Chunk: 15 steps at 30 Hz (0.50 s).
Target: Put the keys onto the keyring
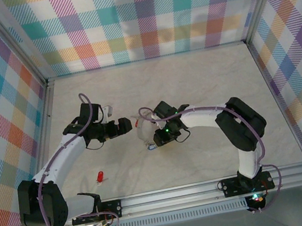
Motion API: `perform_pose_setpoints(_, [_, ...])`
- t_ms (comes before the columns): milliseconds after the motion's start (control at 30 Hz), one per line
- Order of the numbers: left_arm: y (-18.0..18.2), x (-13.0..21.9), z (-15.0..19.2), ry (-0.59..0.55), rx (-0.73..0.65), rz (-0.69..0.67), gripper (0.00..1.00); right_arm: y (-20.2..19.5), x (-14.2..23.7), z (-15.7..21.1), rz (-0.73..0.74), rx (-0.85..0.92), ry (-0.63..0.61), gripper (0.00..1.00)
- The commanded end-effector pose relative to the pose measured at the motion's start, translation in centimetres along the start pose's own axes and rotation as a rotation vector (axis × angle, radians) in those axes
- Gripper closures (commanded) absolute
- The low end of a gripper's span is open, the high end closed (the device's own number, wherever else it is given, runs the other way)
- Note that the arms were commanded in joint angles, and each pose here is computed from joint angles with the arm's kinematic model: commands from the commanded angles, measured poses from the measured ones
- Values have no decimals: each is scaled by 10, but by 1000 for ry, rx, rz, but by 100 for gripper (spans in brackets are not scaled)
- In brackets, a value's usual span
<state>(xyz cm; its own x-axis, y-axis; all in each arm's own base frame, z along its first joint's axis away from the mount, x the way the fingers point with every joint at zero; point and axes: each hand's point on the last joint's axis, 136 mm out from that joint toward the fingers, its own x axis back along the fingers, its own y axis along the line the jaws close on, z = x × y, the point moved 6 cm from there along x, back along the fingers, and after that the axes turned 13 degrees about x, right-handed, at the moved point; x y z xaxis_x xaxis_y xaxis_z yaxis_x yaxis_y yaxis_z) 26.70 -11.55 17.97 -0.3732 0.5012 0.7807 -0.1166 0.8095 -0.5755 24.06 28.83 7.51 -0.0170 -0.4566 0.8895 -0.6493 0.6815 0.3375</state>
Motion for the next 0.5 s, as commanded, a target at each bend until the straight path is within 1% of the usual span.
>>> perform_pose_setpoints(0, [0,5,-1,-14,-21,11,0,0,-9,0,-6,-11,-4,68])
perform_pose_setpoints(233, [0,6,-1,-19,-23,11,0,5,-1,-3,-29,21,-50,75])
perform_pose_setpoints(467, [0,6,-1,-18,-23,11,0,7,9,0,-28,55,-72,76])
